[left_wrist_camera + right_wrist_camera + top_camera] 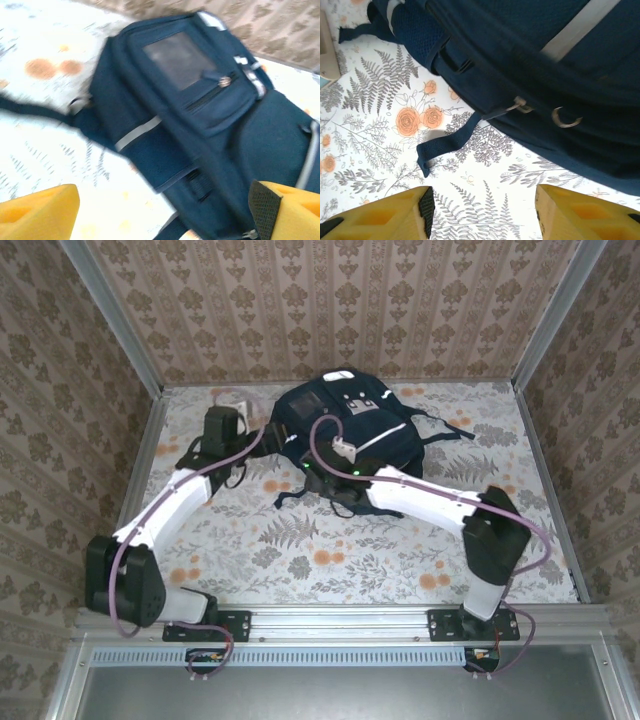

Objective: Pack the student bag

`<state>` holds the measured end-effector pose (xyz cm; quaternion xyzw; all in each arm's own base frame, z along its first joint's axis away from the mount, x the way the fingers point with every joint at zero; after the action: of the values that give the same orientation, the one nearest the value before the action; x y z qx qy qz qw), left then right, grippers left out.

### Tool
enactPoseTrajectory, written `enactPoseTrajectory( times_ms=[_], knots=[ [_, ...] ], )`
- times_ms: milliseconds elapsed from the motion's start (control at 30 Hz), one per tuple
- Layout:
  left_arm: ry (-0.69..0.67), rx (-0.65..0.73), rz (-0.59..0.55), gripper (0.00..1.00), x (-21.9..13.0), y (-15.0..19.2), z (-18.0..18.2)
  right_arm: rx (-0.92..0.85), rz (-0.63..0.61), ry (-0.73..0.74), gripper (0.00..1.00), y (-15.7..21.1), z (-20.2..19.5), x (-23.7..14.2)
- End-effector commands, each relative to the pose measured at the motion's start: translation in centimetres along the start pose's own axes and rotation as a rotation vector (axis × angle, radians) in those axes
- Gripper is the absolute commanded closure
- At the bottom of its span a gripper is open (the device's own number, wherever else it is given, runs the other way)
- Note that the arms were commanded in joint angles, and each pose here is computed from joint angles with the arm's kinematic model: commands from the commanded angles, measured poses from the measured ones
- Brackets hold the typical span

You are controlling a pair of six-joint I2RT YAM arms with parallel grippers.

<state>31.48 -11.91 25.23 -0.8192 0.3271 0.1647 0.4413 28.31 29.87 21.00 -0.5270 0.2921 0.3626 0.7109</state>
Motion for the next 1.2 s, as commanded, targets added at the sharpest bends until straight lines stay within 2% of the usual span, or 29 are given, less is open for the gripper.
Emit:
enactPoseTrajectory(
  times_ms=[0, 300, 667, 733, 1167],
  knots=[
    [-0.061, -0.106, -0.019, 0.09, -2.1, 1.0, 2.0, 0.102, -0.017, 0.117, 0.46, 0.1, -0.3, 0.6],
    [-0.090, -0.174, -0.039, 0.06, -4.8, 2.9, 4.8, 0.269, -0.086, 0.162, 0.51, -0.4, -0.4, 3.1],
    [-0.081, -0.188, -0.012, 0.05, -4.6, 3.2, 5.4, 0.339, -0.084, 0.203, 0.58, -1.2, 0.2, 5.7],
    [-0.082, -0.190, -0.011, 0.05, -4.6, 3.2, 5.5, 0.368, -0.102, 0.231, 0.62, -1.1, -0.2, 5.8],
    [-0.078, -0.203, -0.007, 0.05, -4.3, 3.3, 5.7, 0.463, -0.106, 0.280, 0.67, -0.4, -1.4, 7.4]
  ],
)
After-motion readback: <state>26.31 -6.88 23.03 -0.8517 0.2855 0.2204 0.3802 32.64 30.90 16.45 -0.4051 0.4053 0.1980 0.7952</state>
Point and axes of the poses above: each hand's point on the last joint's axis, 136 mm out from that joint toward the fingers, its own x axis out along the fingers, its own z axis along the line the jaws close on, y = z × x, the point moved 9 cm from there along -x, back along the fingers, and after that the axes turned 10 degrees about -x, right-handed, at the moved point
